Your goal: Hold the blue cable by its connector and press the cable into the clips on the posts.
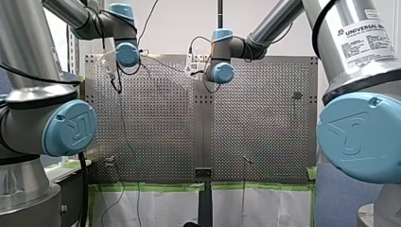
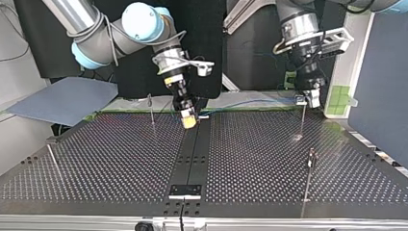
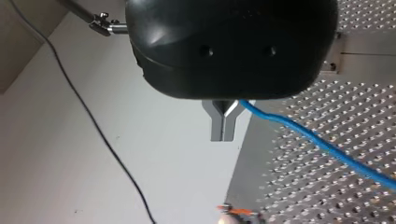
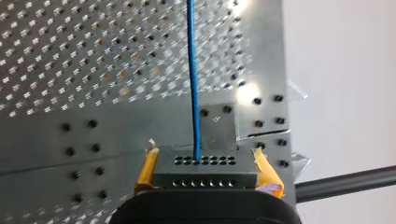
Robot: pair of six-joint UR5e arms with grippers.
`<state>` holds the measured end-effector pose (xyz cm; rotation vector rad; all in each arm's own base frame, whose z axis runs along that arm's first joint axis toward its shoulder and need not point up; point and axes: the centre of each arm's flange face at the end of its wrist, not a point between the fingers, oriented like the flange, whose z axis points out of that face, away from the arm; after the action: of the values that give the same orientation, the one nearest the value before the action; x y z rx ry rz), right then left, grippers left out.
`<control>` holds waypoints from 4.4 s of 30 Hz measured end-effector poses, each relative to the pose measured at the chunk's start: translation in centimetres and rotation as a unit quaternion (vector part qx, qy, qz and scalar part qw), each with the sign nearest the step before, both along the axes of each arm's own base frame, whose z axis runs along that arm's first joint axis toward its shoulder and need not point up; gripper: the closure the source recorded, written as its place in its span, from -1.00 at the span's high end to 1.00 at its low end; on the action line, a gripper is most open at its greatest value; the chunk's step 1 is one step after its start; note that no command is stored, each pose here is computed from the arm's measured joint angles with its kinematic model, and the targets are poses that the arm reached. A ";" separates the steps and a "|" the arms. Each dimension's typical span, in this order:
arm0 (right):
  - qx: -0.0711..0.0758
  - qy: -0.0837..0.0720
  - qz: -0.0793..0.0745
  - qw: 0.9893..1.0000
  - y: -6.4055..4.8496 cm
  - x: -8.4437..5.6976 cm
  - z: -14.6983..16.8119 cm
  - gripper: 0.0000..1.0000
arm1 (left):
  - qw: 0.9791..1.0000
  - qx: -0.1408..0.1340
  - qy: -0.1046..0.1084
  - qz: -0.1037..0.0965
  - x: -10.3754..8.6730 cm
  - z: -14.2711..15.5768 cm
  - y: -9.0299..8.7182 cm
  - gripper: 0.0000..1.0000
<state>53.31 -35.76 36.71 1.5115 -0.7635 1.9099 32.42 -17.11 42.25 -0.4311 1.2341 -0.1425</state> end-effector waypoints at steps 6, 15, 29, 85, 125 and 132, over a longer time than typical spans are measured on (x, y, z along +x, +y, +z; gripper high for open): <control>-0.010 -0.006 0.006 1.000 0.1 0.9 2.0 -1.00 | 1.000 0.007 -0.011 0.002 -0.5 2.3 1.5 -1.00; -0.016 -0.012 0.012 1.000 0.4 1.5 3.3 -1.00 | 1.000 0.029 0.007 0.005 1.1 2.9 3.3 -1.00; -0.021 -0.016 0.016 1.000 0.5 2.2 5.0 -1.00 | 0.997 0.067 0.046 -0.005 4.8 0.8 4.4 -1.00; -0.017 -0.017 0.020 1.000 -2.0 6.9 6.3 -1.00 | 0.999 0.034 0.032 0.003 11.2 1.7 6.7 -1.00; -0.016 -0.014 -0.003 1.000 -5.4 6.1 6.3 -1.00 | 0.998 0.047 0.050 0.005 16.5 0.5 10.9 -1.00; -0.015 -0.013 -0.011 1.000 -6.4 5.4 6.2 -1.00 | 0.996 0.059 0.059 0.003 17.8 -0.2 11.2 -1.00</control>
<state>58.75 -42.18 42.87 1.4566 -0.7562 1.9209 50.21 -5.95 42.09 -0.3439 1.3505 -0.0392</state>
